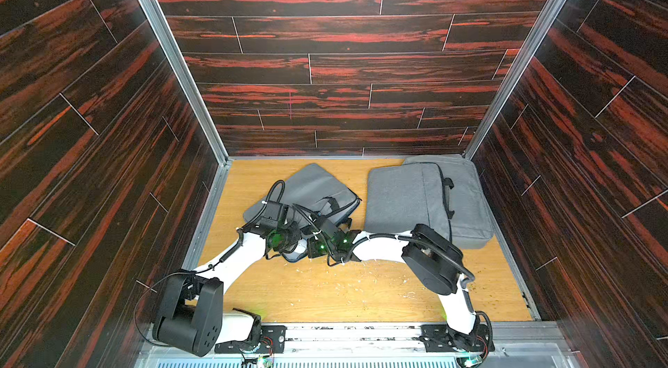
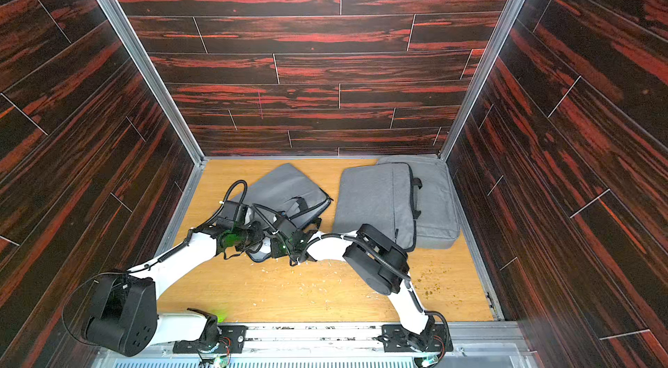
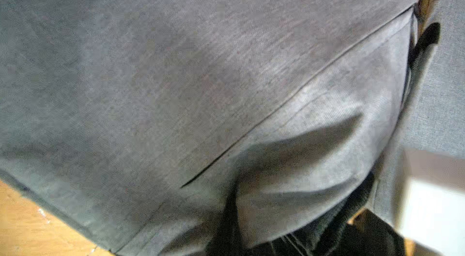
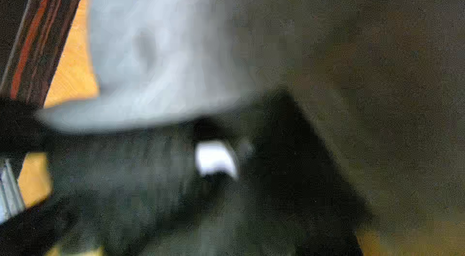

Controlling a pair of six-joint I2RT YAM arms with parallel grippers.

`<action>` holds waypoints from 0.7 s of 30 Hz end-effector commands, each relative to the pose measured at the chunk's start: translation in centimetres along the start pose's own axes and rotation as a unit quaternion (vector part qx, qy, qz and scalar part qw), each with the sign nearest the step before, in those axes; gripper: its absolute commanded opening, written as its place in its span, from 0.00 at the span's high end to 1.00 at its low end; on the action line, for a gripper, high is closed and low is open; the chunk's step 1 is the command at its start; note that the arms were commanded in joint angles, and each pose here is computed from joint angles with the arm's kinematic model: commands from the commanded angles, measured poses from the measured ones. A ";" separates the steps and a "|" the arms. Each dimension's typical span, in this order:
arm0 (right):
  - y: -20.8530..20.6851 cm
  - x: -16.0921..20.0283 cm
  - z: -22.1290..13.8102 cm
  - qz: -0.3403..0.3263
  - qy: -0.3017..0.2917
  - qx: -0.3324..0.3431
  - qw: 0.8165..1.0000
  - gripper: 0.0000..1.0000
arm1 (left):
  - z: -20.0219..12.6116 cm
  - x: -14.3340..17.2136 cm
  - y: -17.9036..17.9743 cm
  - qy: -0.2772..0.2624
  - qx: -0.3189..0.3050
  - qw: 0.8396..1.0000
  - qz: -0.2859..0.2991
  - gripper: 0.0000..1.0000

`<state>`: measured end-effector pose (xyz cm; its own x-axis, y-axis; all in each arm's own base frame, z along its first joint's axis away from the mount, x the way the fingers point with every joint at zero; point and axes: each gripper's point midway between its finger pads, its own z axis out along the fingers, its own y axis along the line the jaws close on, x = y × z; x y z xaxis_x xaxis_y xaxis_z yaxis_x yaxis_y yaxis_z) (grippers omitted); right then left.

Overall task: Put the mouse into the laptop bag
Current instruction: Close the zippered laptop bag at the center of the board.

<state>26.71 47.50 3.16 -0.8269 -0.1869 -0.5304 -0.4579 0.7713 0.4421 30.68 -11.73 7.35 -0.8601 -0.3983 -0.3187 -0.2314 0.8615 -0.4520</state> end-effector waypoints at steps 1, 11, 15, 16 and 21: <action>0.6 1.0 2.7 0.012 0.026 -0.021 0.999 1.00 | 0.2 1.3 0.3 0.023 0.000 1.000 -0.005 1.00; 3.6 0.0 2.1 0.009 0.016 -0.075 0.997 1.00 | 0.4 1.4 0.6 0.028 -0.007 1.000 -0.005 1.00; -0.2 -0.5 -1.6 0.000 -0.009 -0.023 1.000 0.95 | 0.3 1.6 0.7 0.028 -0.008 1.000 -0.004 1.00; -1.5 -0.5 -2.8 -0.001 -0.016 -0.005 1.000 0.94 | 0.3 1.7 0.9 0.029 -0.010 1.000 -0.004 1.00; -7.5 -0.7 -8.3 -0.018 -0.044 0.095 0.994 0.87 | -0.7 2.2 1.7 0.021 -0.020 1.000 -0.010 0.92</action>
<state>26.35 40.61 3.64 -0.8220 -0.1862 -0.5381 -0.4370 0.8122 0.3865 30.25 -11.51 7.06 -0.8615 -0.3957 -0.3182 -0.2329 0.8648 -0.4448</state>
